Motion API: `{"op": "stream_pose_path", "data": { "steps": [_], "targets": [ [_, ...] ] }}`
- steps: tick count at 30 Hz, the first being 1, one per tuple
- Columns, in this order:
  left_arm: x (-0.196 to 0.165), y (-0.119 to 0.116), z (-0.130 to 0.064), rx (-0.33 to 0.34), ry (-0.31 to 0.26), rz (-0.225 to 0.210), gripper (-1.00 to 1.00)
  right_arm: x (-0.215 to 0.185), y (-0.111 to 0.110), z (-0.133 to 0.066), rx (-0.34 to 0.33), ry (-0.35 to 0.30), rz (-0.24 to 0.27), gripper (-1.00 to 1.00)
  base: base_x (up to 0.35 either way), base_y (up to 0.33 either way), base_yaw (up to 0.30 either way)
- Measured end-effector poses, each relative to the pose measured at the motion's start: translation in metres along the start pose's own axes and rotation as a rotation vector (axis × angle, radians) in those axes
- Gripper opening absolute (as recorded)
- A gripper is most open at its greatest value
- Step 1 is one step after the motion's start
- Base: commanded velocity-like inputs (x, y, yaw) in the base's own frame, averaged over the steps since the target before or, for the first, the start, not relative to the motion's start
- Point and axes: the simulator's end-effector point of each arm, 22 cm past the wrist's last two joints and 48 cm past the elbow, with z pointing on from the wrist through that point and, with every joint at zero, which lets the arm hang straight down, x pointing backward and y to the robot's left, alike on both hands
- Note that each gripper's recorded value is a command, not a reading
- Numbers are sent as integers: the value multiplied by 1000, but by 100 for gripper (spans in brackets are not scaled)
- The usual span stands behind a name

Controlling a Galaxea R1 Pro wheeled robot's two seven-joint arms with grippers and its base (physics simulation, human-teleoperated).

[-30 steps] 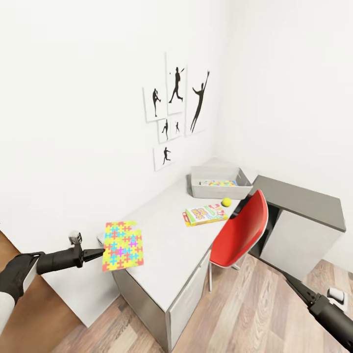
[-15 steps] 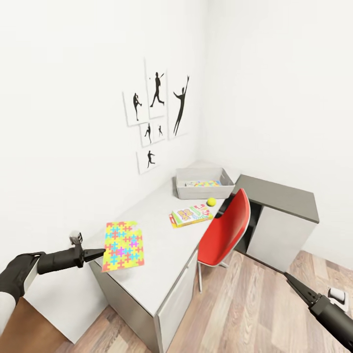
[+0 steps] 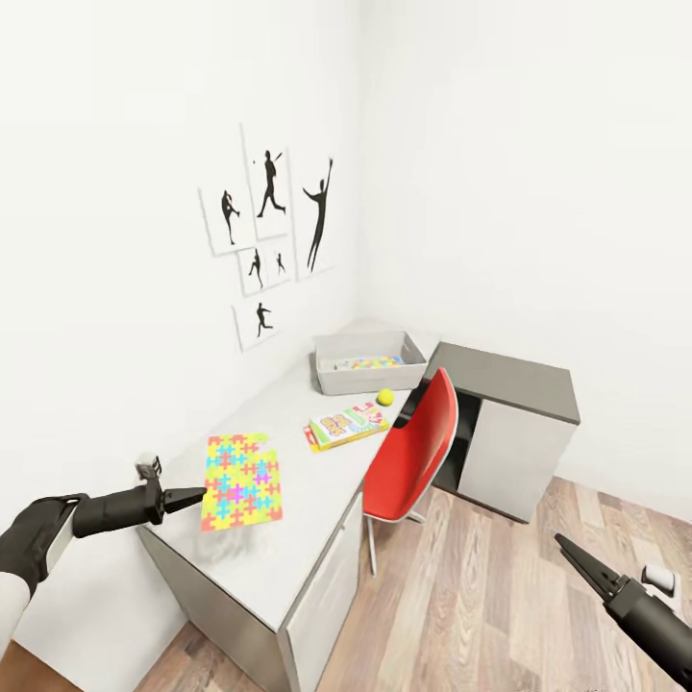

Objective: Put all the toys in the child's room - the three board games (two on the bed and one on the table), the two jigsaw puzzles on the table, and the tennis ball on the table - inside the toy box on the table in the child's room.

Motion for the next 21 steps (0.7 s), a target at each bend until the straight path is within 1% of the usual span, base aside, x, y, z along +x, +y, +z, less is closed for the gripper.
{"op": "stream_pose_path", "data": {
  "steps": [16,21],
  "targets": [
    [-4,-9,-6,3,-11,22,-100,-4,6,-1,-12,-9,-10,100,0,0,-217],
    [-5,-11,-7,7,-16,22,-100,-5,8,-1,-14,-11,-13,100,0,0,-217]
  ]
}}
